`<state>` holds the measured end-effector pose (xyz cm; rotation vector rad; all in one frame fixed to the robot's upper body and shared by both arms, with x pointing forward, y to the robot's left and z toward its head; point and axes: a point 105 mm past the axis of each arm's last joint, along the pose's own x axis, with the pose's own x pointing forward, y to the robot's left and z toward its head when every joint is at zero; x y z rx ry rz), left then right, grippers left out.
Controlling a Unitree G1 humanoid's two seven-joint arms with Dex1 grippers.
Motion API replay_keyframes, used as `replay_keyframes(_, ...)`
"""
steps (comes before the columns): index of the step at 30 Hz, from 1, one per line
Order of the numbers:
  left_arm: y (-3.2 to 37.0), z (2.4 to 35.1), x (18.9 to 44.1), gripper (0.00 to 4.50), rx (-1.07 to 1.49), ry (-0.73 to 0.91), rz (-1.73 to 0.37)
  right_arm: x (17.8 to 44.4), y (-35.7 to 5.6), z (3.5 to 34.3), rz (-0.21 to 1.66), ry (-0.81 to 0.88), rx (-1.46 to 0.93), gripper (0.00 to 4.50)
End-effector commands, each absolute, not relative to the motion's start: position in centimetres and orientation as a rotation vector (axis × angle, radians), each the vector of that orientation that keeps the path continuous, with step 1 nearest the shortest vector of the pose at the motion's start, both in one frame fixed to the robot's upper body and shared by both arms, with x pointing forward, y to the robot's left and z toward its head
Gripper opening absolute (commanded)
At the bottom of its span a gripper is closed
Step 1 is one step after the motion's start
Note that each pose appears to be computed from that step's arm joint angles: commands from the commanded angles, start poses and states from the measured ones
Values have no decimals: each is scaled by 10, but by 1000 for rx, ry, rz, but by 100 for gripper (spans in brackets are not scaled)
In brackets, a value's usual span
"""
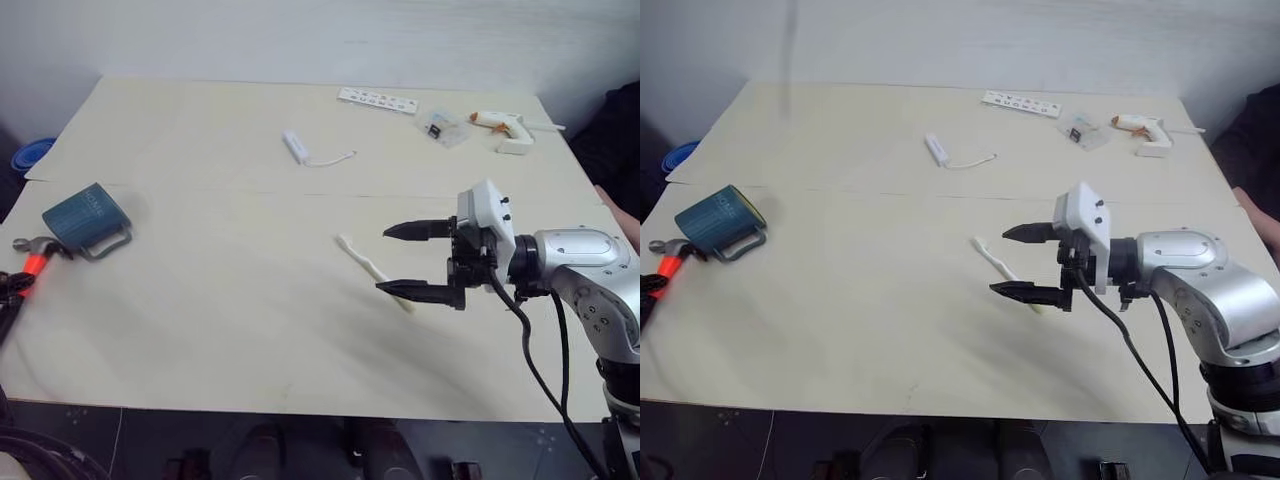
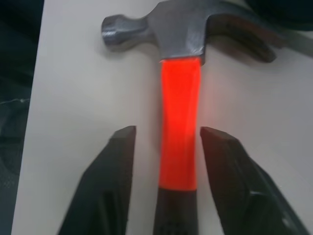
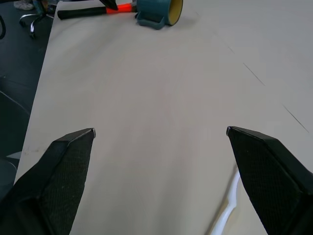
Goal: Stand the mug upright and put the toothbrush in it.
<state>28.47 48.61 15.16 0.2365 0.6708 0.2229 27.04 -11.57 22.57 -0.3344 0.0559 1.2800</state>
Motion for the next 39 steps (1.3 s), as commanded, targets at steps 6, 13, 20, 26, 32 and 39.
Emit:
replay_keyframes(6, 500, 197, 277, 417, 285, 566, 267, 267, -117, 235, 1279, 24, -354, 450)
replay_keyframes(13, 436, 259, 283, 417, 454, 397, -198, 262, -118, 234, 1315, 46, -351, 450)
replay_keyframes(20, 338, 229, 257, 417, 657, 622, -687, 264, -116, 234, 1313, 40, -335, 450)
replay_keyframes(26, 331, 198, 303, 417, 835, 673, -562, 261, -112, 233, 1299, 25, -322, 450)
replay_keyframes(32, 337, 195, 336, 417, 914, 693, -467, 256, -114, 234, 1267, 17, -308, 450)
replay_keyframes(39, 348, 193, 347, 417, 917, 760, -404, 255, -114, 233, 1230, 7, -302, 450)
